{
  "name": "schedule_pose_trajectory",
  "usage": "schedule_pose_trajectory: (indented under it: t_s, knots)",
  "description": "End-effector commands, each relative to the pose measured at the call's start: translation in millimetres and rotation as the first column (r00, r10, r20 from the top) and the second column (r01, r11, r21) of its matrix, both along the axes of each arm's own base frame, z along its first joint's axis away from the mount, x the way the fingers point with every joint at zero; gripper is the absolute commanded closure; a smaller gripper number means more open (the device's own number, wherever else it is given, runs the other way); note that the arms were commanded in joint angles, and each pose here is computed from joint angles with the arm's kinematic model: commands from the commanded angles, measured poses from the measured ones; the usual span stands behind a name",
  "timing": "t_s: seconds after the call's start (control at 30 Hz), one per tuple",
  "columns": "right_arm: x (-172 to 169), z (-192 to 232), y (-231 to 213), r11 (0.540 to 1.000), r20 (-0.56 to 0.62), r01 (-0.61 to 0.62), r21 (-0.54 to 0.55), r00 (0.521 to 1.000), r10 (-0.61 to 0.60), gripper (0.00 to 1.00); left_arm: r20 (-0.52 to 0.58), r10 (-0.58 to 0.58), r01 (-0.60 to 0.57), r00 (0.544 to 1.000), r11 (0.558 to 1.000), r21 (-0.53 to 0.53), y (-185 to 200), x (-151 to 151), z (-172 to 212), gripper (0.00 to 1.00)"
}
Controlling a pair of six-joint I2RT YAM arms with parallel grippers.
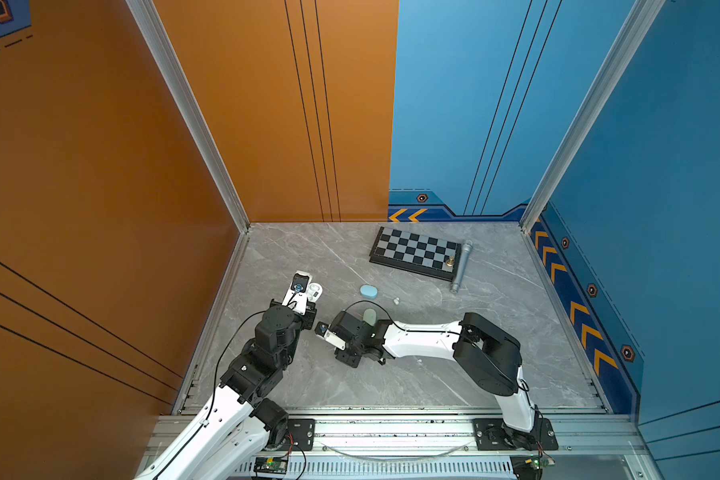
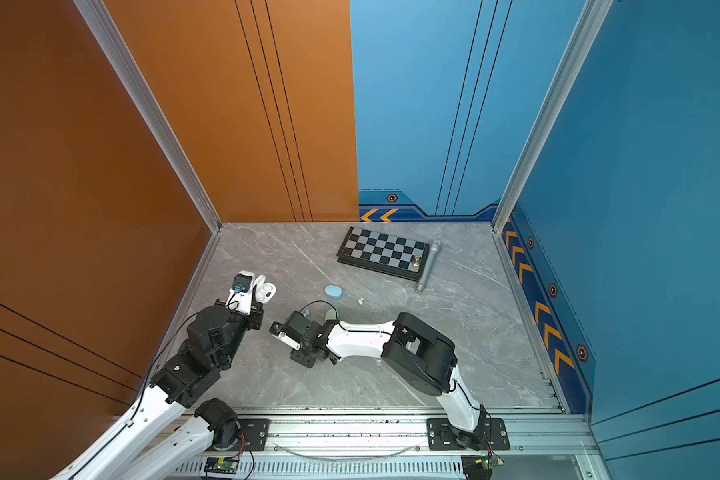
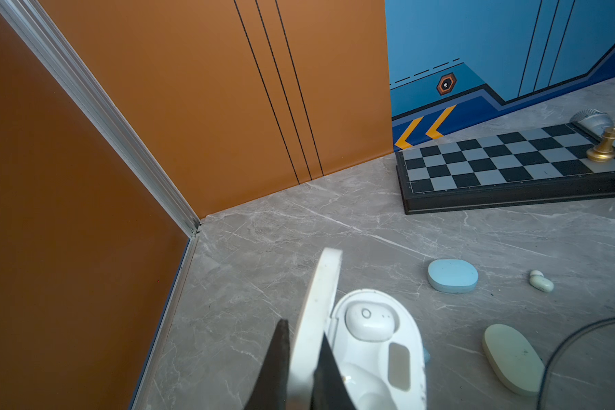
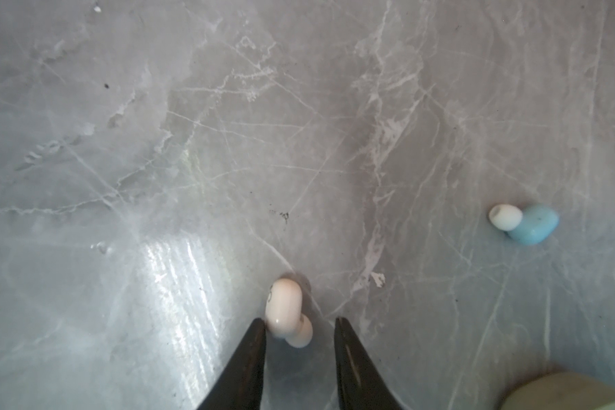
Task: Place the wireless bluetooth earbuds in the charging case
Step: 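Lower the right gripper and close it on the white earbud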
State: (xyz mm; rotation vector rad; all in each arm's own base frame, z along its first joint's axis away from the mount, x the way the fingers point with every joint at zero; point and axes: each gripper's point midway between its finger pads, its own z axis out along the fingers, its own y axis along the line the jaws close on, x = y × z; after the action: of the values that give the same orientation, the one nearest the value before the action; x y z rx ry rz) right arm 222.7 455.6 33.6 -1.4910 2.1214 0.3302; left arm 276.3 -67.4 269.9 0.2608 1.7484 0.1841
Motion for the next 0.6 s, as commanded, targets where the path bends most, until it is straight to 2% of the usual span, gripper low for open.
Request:
schedule_pose_trajectory:
  t_s: [0.0, 0.23, 0.33, 0.47, 0.57]
  knots:
    - [0.1, 18.3, -1.2, 1.000, -0.019, 0.006, 0.028, 1.000, -0.005, 0.65, 0.024, 0.008, -0.008, 1.000, 1.000, -0.019, 3.4, -1.4, 4.0, 1.00]
    - [2.9, 70.0, 7.0, 0.967, -0.172, 0.059, 0.246, 0.985, -0.016, 0.64, 0.046, 0.016, -0.016, 0.999, 1.000, -0.006, 8.9, -5.8, 14.0, 1.00]
    - [11.4, 83.1, 4.3, 0.949, -0.193, 0.083, 0.304, 0.981, -0.024, 0.64, 0.042, -0.005, 0.005, 0.999, 1.000, -0.007, 6.5, -7.1, 13.6, 1.00]
    - [17.6, 80.3, 1.1, 0.956, -0.159, 0.062, 0.285, 0.987, -0.016, 0.64, 0.035, -0.018, 0.018, 0.999, 1.000, -0.008, 4.5, -7.5, 11.7, 1.00]
    - [22.5, 68.9, -1.3, 0.970, -0.154, 0.085, 0.227, 0.987, -0.050, 0.64, 0.035, -0.015, 0.016, 0.999, 1.000, -0.006, 5.1, -7.7, 12.0, 1.00]
